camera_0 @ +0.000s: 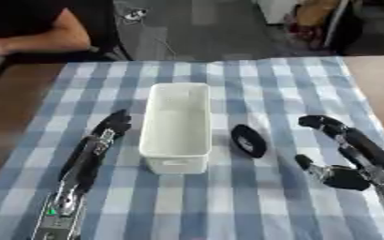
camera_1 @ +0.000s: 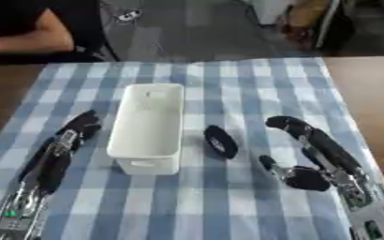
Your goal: Pick up objects on the table and place them in the box.
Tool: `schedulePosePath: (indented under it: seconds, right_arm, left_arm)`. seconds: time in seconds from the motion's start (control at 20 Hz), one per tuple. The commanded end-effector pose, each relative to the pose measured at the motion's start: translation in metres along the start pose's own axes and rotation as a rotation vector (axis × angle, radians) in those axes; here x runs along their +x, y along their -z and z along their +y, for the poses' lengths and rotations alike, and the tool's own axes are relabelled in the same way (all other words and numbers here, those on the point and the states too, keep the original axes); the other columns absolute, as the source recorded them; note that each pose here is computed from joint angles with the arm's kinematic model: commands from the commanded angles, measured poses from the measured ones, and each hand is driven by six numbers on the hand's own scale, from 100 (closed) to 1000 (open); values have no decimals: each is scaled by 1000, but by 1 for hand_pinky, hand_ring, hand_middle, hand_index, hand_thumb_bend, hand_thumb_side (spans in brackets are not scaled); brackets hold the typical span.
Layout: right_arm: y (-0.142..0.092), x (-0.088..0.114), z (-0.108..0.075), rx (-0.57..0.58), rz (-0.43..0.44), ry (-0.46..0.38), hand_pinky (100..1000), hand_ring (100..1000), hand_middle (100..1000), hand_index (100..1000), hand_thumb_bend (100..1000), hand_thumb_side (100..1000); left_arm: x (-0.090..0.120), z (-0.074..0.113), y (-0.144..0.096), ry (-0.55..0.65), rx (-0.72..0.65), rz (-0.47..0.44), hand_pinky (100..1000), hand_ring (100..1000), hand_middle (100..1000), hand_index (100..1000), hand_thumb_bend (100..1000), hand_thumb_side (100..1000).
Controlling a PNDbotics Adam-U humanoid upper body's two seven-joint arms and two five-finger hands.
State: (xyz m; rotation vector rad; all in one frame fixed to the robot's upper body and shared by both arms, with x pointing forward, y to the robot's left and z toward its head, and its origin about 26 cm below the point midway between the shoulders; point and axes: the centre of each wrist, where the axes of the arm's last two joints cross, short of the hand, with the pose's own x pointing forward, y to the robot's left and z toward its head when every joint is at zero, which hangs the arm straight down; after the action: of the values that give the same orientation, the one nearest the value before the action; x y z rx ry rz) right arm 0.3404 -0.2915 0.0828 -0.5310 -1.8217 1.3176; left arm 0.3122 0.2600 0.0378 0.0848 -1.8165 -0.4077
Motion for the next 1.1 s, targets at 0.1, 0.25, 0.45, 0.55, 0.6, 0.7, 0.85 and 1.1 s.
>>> schedulePosePath:
  seconds: [0.1, 0.25, 0.45, 0.55, 0.6, 0.7, 0.85, 1.1]
  right_arm:
    - [5, 0, -10, -5, -22, -35, 1000, 952, 881, 916, 350, 695]
    - [8, -4, -15, 19, -38, -53, 1000, 948, 878, 919, 346, 702]
    - [13, -10, -21, 74, -69, -93, 1000, 942, 873, 924, 339, 708]
    - [16, -13, -22, 96, -81, -106, 1000, 940, 872, 926, 338, 710]
    - [17, -14, -22, 106, -87, -111, 1000, 940, 872, 926, 337, 710]
    - [20, -16, -22, 119, -95, -116, 1000, 939, 873, 926, 334, 712]
    - [24, -18, -20, 129, -100, -116, 1000, 939, 875, 927, 330, 714]
    - [35, -20, -19, 137, -104, -115, 1000, 933, 870, 922, 319, 713]
  left_arm:
    - [4, 5, 3, 22, -9, -16, 933, 877, 1000, 868, 100, 1000]
    - [4, 4, 2, 23, -13, -13, 933, 877, 1000, 868, 100, 1000]
    - [3, 4, 2, 25, -20, -10, 933, 877, 1000, 868, 100, 1000]
    - [2, 4, 2, 26, -22, -9, 934, 877, 1000, 868, 100, 1000]
    - [2, 4, 2, 26, -24, -9, 934, 877, 1000, 868, 100, 1000]
    - [2, 3, 2, 26, -26, -8, 934, 877, 1000, 868, 100, 1000]
    - [2, 3, 1, 26, -27, -7, 934, 878, 1000, 868, 100, 1000]
    - [1, 3, 1, 25, -30, -5, 935, 878, 1000, 868, 100, 1000]
